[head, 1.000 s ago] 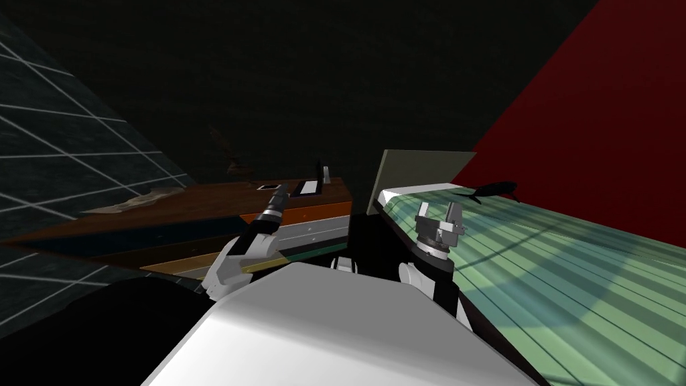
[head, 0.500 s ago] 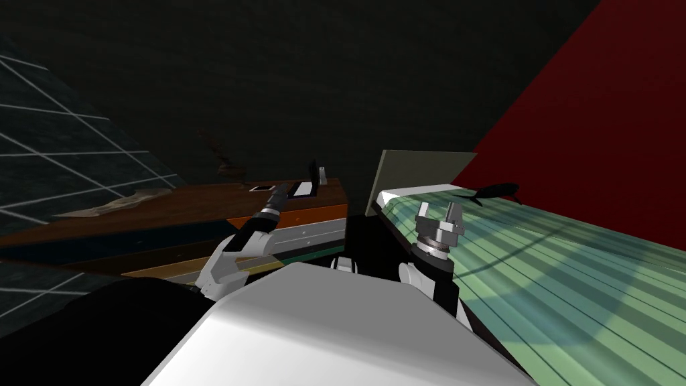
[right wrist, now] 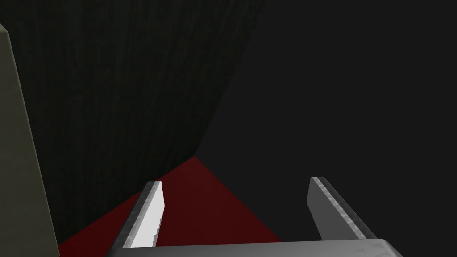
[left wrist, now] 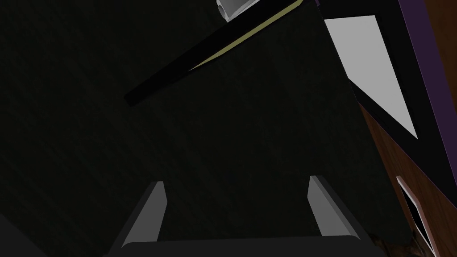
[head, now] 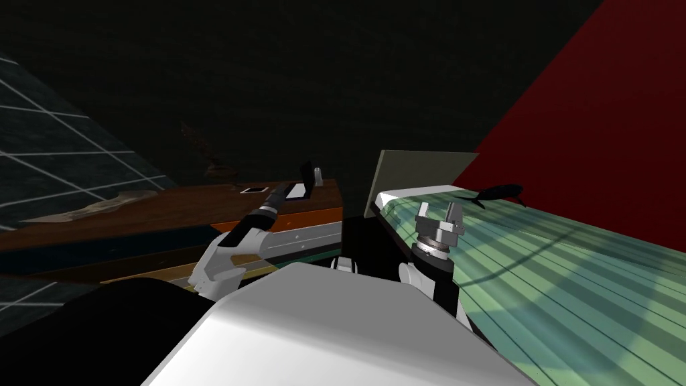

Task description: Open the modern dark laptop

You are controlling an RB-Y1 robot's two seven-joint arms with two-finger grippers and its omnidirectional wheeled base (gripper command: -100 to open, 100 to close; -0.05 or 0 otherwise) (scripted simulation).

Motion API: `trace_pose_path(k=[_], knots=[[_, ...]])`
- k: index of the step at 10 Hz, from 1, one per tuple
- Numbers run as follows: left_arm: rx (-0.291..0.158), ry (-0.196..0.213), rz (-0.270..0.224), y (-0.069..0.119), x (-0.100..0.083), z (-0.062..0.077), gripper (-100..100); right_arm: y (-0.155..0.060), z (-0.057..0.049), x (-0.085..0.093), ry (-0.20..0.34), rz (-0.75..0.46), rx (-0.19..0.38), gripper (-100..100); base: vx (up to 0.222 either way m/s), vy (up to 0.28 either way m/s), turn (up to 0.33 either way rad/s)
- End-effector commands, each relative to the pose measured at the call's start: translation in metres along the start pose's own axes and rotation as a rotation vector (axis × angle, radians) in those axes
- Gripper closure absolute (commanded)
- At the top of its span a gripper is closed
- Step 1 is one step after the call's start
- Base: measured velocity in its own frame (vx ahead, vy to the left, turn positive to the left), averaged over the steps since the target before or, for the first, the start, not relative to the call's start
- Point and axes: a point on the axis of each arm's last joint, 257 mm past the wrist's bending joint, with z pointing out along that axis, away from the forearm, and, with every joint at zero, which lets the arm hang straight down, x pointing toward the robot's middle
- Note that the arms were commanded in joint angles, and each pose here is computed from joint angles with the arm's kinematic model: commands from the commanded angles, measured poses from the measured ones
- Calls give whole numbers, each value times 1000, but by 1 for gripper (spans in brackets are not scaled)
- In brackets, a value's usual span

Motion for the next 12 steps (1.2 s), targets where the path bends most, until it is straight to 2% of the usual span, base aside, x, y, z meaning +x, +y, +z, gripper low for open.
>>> trace_pose_path(k=[1, 3, 6, 7, 12], knots=[[-49, 7, 23, 10, -5, 2, -100, 0, 0, 0, 0, 0, 0, 0, 66, -63, 18], [-71, 11, 40, 13, -8, 4, -100, 0, 0, 0, 0, 0, 0, 0, 85, -85, 8], [-119, 19, 95, 17, -20, 8, -100, 0, 0, 0, 0, 0, 0, 0, 75, -75, -2], [-130, 21, 95, 20, -19, 7, -100, 0, 0, 0, 0, 0, 0, 0, 78, -80, 38], [-199, 27, 159, 25, -35, 10, -100, 0, 0, 0, 0, 0, 0, 0, 77, -83, 14]])
